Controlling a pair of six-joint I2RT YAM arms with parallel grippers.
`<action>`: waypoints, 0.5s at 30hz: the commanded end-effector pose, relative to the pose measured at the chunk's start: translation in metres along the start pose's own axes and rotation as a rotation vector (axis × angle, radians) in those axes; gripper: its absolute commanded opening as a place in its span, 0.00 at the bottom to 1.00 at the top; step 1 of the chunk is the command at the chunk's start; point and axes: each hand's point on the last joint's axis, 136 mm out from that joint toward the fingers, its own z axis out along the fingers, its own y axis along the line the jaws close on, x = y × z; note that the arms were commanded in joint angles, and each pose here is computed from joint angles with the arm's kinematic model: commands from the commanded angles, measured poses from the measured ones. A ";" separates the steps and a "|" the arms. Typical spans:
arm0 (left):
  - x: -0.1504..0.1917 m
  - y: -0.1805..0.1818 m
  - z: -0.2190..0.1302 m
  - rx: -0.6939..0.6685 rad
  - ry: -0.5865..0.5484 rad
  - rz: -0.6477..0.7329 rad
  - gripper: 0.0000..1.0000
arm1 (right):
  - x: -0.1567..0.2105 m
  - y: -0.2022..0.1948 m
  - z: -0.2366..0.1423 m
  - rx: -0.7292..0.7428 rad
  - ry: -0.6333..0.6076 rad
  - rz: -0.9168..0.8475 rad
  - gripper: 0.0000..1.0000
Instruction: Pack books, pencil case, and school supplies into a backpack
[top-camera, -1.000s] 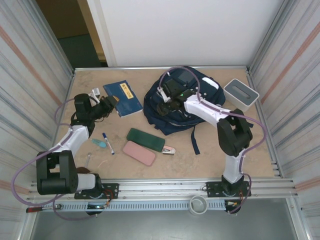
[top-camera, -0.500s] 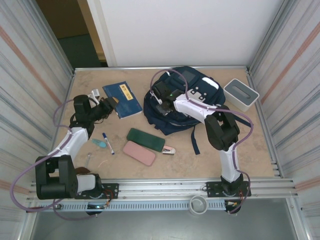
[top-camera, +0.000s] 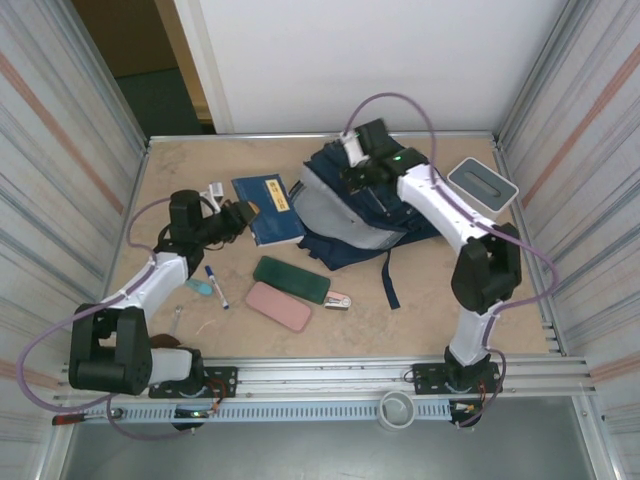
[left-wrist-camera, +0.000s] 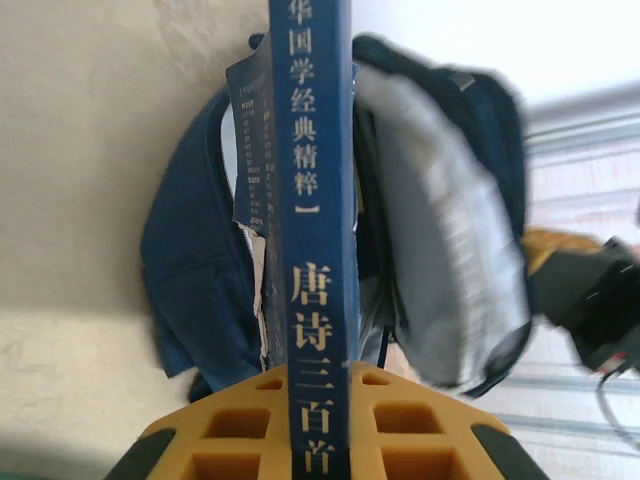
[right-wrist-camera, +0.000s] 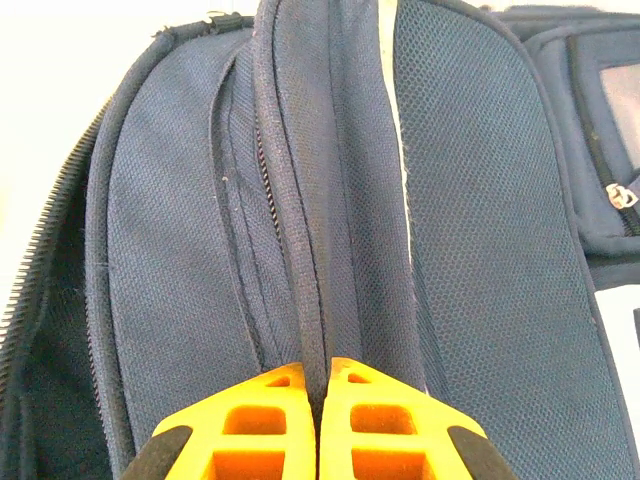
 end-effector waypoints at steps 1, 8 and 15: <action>-0.002 -0.040 0.012 0.082 0.014 0.036 0.00 | -0.039 0.024 -0.040 -0.235 -0.115 0.112 0.00; 0.015 -0.065 0.062 0.168 0.118 -0.044 0.00 | -0.057 0.016 -0.053 -0.372 -0.154 0.205 0.00; 0.027 -0.076 0.126 0.196 0.195 -0.098 0.00 | -0.067 0.012 -0.056 -0.440 -0.176 0.250 0.00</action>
